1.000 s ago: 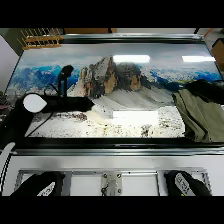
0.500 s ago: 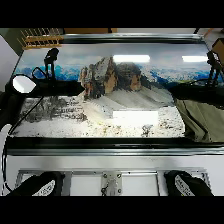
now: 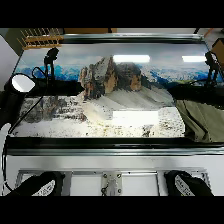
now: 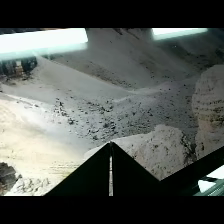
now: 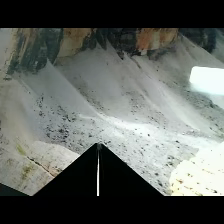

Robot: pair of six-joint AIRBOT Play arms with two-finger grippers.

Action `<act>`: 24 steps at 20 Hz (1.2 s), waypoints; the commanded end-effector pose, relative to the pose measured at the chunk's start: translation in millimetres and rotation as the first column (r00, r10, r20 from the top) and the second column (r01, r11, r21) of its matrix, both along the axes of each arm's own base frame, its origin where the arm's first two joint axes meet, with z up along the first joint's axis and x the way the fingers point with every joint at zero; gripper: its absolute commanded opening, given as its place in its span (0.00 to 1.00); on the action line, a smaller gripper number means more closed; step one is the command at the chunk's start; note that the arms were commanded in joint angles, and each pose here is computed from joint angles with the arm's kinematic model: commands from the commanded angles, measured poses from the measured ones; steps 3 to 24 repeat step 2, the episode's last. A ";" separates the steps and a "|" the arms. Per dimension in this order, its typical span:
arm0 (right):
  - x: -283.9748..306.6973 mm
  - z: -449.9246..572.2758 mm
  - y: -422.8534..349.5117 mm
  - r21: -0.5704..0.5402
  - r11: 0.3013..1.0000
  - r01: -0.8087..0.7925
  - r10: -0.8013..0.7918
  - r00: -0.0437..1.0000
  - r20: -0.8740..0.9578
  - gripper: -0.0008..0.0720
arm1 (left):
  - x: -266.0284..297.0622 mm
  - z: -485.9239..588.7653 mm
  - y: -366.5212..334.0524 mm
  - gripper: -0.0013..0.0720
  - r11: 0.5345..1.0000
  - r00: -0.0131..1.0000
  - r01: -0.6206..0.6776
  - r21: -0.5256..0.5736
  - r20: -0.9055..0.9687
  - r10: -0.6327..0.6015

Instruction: Fold the clothes and pants, and hang the long-sleeved shirts on hangers.

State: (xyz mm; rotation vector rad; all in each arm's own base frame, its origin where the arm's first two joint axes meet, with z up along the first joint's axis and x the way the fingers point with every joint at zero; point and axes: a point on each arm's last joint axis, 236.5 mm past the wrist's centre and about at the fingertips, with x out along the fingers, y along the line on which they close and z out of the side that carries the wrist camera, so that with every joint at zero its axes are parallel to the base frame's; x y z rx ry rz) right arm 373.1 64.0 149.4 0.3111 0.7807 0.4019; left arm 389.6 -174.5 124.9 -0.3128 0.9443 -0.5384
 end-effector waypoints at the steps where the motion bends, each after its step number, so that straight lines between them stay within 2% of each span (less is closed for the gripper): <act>1: 0.0 0.6 0.3 -0.001 1.000 -0.001 0.001 1.000 0.001 0.03 | 0.5 0.3 0.4 0.04 1.000 1.000 -0.002 -0.001 0.000 0.002; 24: 0.0 0.6 0.3 -0.001 1.000 -0.001 0.001 1.000 0.001 0.03 | 0.4 0.2 0.3 0.04 1.000 1.000 -0.001 -0.001 0.000 0.001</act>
